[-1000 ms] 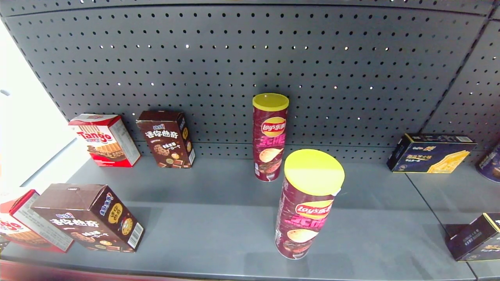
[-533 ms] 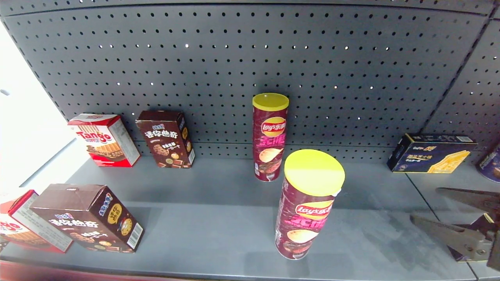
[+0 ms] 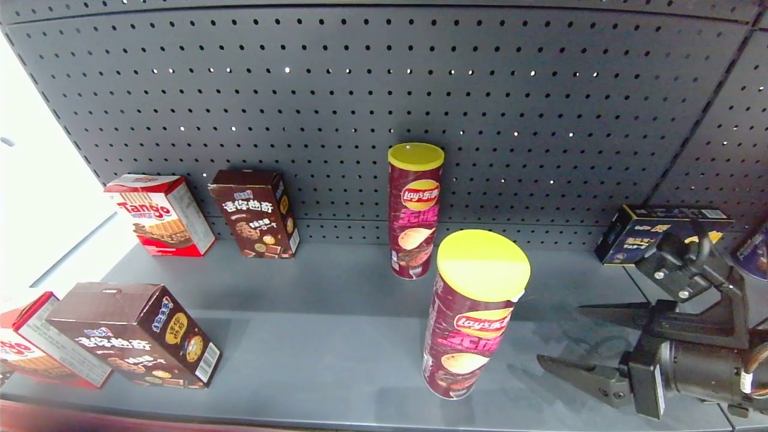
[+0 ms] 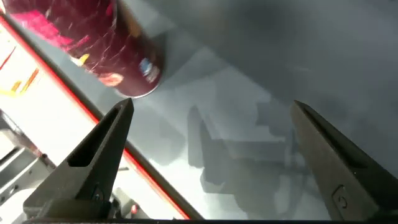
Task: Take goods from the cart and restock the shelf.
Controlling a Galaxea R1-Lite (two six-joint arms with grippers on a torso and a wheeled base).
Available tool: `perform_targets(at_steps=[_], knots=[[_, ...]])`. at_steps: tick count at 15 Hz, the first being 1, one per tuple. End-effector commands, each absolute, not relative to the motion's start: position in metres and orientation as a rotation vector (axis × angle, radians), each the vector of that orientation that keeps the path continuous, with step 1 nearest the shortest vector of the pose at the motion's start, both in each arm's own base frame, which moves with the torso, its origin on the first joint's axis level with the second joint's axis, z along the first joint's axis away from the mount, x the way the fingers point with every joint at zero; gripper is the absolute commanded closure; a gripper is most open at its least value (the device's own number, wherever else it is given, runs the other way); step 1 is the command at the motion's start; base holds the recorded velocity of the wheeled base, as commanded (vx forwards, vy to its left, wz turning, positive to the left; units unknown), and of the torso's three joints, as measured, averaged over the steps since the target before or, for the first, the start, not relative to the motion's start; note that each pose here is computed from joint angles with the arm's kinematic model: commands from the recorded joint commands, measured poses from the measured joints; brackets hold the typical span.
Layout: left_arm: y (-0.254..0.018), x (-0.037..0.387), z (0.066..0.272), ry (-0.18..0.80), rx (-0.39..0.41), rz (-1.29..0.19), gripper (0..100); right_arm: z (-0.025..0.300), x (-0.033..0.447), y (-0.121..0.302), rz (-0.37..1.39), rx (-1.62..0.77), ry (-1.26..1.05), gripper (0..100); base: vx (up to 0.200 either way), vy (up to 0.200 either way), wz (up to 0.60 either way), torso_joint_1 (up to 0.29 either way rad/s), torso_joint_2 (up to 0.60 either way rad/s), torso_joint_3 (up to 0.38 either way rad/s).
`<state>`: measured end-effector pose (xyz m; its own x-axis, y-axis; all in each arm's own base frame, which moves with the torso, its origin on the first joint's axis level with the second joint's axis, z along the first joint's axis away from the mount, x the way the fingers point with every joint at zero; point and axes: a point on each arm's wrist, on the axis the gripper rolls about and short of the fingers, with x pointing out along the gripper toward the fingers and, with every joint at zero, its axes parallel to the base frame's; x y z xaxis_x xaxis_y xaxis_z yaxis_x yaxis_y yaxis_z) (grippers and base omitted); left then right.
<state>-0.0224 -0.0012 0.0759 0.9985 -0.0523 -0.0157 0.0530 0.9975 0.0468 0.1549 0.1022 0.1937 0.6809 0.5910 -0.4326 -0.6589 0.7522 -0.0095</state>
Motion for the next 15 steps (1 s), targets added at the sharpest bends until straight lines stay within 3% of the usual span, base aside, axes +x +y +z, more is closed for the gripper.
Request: perform_targets(at_steps=[1,15], knots=[[-0.001,-0.022,0.076,0.016,0.047,-0.053,0,0.188,0.163,0.111,0.721,-0.183,0.459,0,0.000,0.000,0.00,0.000,0.00,0.000],[-0.001,-0.022,0.076,0.017,0.046,-0.053,0,0.186,0.190,0.152,0.798,-0.213,0.488,0,0.000,0.000,0.00,0.000,0.00,0.000]])
